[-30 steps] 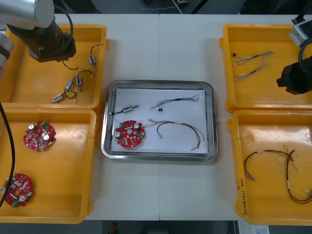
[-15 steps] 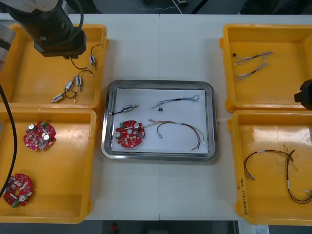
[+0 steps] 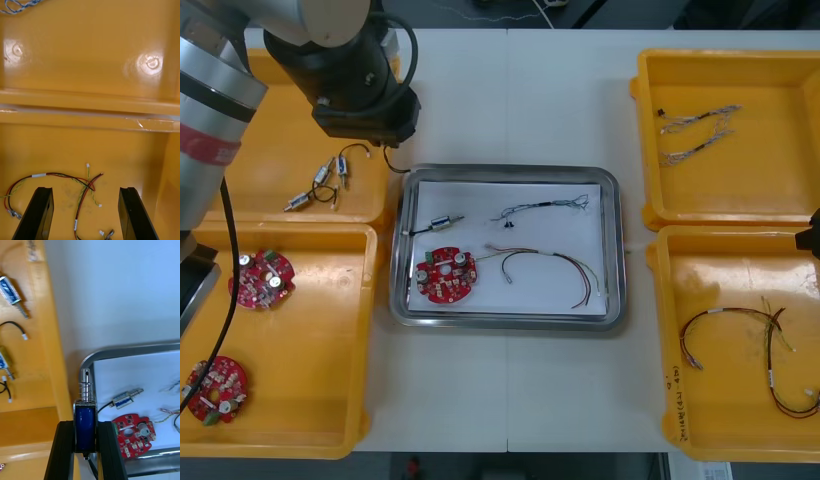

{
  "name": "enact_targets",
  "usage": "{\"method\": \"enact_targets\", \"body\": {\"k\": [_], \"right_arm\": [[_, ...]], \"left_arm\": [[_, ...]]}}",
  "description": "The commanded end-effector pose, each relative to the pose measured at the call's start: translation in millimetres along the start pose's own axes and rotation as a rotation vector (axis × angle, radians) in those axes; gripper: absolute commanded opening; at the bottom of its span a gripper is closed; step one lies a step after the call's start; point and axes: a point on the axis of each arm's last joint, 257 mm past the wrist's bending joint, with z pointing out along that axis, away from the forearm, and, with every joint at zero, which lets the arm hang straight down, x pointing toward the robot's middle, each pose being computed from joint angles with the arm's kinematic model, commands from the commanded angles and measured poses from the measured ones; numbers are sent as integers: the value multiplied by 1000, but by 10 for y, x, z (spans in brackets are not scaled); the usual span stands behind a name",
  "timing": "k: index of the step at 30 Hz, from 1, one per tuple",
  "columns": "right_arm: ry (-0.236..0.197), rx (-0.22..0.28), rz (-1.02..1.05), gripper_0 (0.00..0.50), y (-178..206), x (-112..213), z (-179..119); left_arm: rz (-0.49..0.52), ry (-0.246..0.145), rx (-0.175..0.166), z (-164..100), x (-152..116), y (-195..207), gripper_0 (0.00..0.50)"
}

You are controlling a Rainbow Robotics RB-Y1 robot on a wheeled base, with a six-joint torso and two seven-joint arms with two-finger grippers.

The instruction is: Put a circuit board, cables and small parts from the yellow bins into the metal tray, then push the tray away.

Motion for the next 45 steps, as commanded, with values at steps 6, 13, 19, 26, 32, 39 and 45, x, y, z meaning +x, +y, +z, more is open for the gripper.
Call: {"method": "enact_targets", "body": {"k": [6,13,19,26,32,39,45], "right_arm": [[9,48,31,500,-170,285,-158],[23,35,53,500,-173,363,-151],[42,33,85,500,-195,464,-134],[68,23,112,500,-183,584,-107],[70,17,126,500,-165,592,-103],[70,6,131,500,-140,591,-105],[70,2,136,500,-129,591,-105]], "left_arm": [[70,-33,87,11,99,-900,0],[102,-35,122,197,177,-1169,0],[113,-7,131,388,272,-1296,0],[136,3,121,605,361,-1355,0],[143,27,111,725,442,-1338,0],[134,30,111,941,465,-1326,0],[134,30,109,1012,480,-1318,0]]}}
